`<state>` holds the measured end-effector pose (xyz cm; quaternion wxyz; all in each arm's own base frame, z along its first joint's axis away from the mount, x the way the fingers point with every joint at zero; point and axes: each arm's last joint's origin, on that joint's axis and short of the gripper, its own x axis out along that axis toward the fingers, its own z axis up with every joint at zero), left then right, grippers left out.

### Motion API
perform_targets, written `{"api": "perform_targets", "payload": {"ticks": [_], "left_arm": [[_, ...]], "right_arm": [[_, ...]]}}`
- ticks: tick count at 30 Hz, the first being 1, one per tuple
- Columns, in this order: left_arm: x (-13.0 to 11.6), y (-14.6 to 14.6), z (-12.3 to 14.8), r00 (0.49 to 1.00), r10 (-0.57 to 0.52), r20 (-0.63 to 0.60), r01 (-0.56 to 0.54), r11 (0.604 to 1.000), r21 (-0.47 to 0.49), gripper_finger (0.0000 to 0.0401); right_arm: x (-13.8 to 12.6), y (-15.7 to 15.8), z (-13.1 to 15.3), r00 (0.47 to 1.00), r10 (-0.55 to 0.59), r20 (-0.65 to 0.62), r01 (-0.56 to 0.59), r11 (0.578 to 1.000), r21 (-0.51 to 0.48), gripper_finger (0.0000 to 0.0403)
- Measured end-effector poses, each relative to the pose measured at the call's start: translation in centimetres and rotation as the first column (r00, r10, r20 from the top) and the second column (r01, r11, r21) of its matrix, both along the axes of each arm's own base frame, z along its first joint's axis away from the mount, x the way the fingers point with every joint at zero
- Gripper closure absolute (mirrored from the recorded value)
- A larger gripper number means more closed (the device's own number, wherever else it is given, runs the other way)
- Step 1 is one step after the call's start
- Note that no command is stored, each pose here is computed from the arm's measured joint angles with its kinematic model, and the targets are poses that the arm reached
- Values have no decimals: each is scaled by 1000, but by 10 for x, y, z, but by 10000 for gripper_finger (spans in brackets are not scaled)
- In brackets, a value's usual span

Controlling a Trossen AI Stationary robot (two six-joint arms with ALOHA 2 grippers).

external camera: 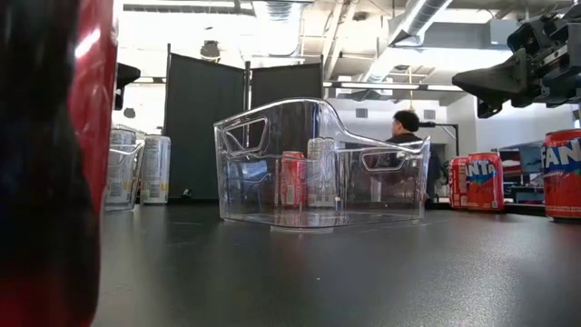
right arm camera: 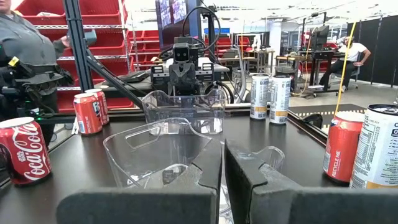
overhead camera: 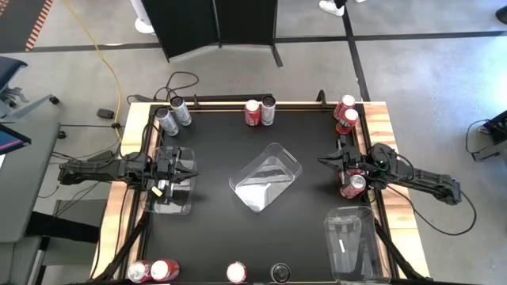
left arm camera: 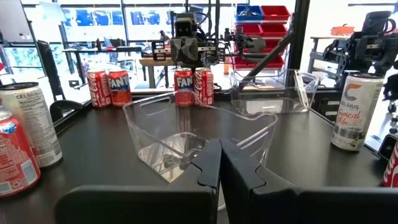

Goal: Sort soda cans

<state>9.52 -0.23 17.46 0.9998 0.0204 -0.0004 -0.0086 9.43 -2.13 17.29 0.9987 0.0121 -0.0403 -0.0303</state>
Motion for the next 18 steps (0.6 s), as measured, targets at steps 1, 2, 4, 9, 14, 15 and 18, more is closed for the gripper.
{"api": "perform_targets", "payload": {"ticks": [1,2,4,9,14,15,18], "left_arm": [[0,0,0,1000,0,-1,0,1000,-1,399],[0,0,0,1000,0,0,0,1000,-1,399],[0,0,0,1000,0,0,0,1000,2,399],[0,0,0,1000,0,0,0,1000,2,399],[0,0,0,1000,2,3,-2,1000,14,399],[0,0,1,1000,14,16,-15,999,47,399],[0,1,5,998,41,57,-47,994,101,399]], "right_arm": [[0,0,0,1000,0,0,0,1000,0,365],[0,0,0,1000,0,0,0,1000,0,365],[0,0,0,1000,0,0,0,1000,0,365],[0,0,0,1000,0,0,0,1000,0,365],[-2,0,11,993,-10,114,7,1000,26,365],[-2,0,15,987,-24,161,15,998,55,365],[-7,-1,29,950,-84,302,48,991,126,365]]}}
